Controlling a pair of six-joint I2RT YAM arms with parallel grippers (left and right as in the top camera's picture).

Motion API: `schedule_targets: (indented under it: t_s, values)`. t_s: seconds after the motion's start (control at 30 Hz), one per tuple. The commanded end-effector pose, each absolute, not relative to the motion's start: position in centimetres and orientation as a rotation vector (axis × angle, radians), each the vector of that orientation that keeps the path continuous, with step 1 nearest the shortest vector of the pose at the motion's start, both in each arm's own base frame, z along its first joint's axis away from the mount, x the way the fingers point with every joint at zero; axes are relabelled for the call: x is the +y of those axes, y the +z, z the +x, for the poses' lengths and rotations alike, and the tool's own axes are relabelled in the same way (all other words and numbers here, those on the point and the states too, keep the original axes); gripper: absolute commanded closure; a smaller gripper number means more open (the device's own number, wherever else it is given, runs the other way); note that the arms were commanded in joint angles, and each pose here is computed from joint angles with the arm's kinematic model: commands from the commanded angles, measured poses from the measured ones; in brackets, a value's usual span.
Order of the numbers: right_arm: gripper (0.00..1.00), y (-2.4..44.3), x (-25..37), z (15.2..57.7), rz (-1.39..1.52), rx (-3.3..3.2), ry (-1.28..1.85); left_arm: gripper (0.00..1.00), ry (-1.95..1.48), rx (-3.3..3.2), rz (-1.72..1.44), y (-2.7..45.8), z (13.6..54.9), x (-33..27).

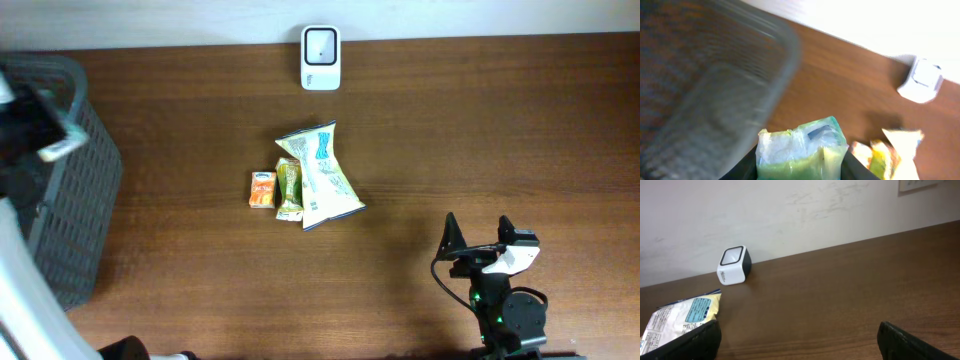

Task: Scan the item barcode
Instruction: 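Carry the green pack out and set it left of the Kleenex pack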

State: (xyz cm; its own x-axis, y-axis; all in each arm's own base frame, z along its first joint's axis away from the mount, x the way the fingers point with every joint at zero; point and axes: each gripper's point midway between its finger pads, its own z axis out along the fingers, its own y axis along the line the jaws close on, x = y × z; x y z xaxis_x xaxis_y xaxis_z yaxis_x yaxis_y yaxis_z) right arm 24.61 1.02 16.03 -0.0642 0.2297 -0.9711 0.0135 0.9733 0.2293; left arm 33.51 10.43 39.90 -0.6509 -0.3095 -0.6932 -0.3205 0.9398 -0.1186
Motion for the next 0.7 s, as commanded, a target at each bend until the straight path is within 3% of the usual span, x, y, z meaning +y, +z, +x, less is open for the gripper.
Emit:
schedule_targets:
  t_s: [0.0,0.37,0.67]
  values:
    - [0.01,15.7,1.1,24.6,0.194,1.638,0.182,0.62,-0.067,2.509,-0.306,34.0,35.8,6.1]
    - [0.01,15.7,1.1,24.6,0.194,1.638,0.182,0.59,-0.116,2.761,-0.050,11.4,37.5,-1.3]
    - [0.01,15.6,1.1,24.6,0.194,1.638,0.182,0.57,-0.149,2.763,-0.012,3.1,38.0,-2.5]
